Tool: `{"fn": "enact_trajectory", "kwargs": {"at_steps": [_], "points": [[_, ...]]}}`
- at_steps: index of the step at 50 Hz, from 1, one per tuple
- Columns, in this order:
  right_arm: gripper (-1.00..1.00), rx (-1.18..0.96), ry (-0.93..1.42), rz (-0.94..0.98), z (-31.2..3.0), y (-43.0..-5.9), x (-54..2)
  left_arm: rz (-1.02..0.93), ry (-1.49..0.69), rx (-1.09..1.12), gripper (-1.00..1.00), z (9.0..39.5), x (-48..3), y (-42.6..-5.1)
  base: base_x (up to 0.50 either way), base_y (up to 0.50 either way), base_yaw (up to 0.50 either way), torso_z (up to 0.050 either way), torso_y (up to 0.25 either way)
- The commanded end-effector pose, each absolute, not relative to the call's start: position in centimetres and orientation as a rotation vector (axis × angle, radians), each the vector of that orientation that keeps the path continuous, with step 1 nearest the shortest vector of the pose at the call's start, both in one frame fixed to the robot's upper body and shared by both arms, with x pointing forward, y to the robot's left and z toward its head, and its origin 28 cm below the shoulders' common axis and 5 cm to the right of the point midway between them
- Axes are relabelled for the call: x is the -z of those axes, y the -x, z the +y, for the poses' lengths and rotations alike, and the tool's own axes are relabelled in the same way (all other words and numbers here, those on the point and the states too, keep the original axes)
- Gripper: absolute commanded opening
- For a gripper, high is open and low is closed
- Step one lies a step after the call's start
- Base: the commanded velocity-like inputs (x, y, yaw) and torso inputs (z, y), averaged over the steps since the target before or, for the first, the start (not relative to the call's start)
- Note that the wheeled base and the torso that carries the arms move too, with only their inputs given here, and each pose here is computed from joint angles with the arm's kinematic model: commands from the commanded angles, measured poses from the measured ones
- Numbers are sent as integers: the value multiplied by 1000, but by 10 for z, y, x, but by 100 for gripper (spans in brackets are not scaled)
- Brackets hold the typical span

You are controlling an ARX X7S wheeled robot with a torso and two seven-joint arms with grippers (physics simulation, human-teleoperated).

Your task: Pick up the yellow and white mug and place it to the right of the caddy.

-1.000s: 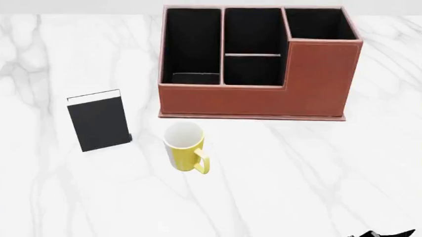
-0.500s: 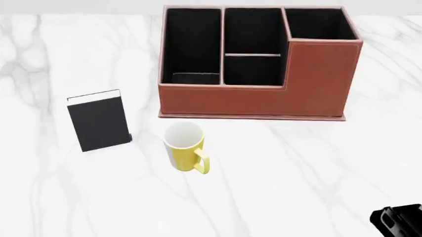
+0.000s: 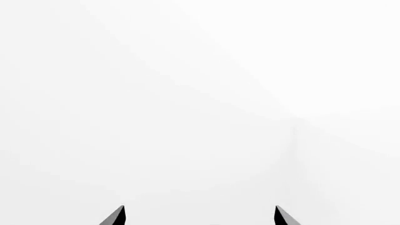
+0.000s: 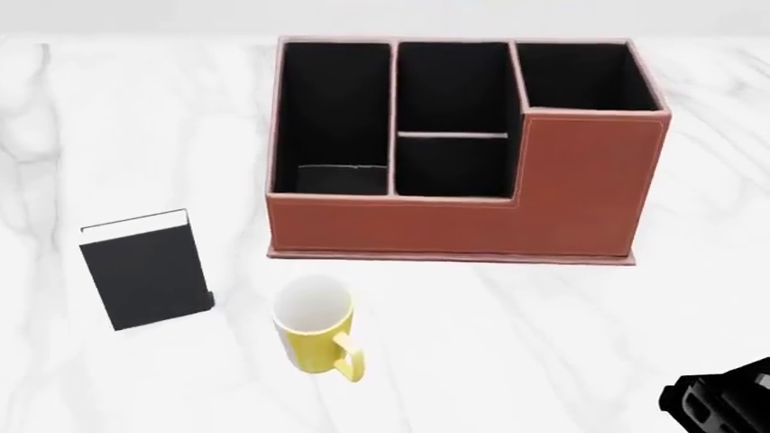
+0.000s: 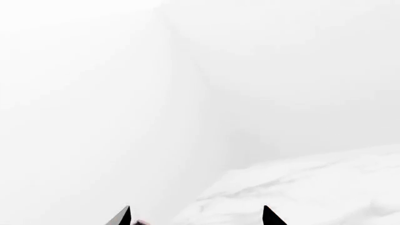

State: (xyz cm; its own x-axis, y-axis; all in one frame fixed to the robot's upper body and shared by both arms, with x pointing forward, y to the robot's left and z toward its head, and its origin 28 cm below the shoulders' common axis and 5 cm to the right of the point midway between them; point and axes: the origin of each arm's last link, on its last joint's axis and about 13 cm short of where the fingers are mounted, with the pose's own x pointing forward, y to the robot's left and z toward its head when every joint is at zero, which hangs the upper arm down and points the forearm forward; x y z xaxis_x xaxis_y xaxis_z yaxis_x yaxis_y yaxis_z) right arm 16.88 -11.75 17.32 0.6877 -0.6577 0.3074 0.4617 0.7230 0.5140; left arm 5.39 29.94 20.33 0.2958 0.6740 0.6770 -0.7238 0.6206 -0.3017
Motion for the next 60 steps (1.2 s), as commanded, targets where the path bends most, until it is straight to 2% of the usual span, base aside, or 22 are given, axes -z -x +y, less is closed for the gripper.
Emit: {"fn": "enact_trajectory", "kwargs": {"at_steps": [1,22,30,60], "points": [[100,627,-449,-497,-117,-168,-174,-858,-62,-917,100,300,-206,-60,102,-500,0,0,0],[100,621,-453,-497,-117,-169,-175,-856,-65,-905,100,300,-208,-64,106,-476,0,0,0],[100,628,-424,-492,-116,-169,-175,-854,-64,-899,100,300,-208,-65,36,0,0,0,0],[100,616,-422,-489,-115,-169,-174,-858,-74,-863,100,297,-210,-72,433,25,0,0,1]]}}
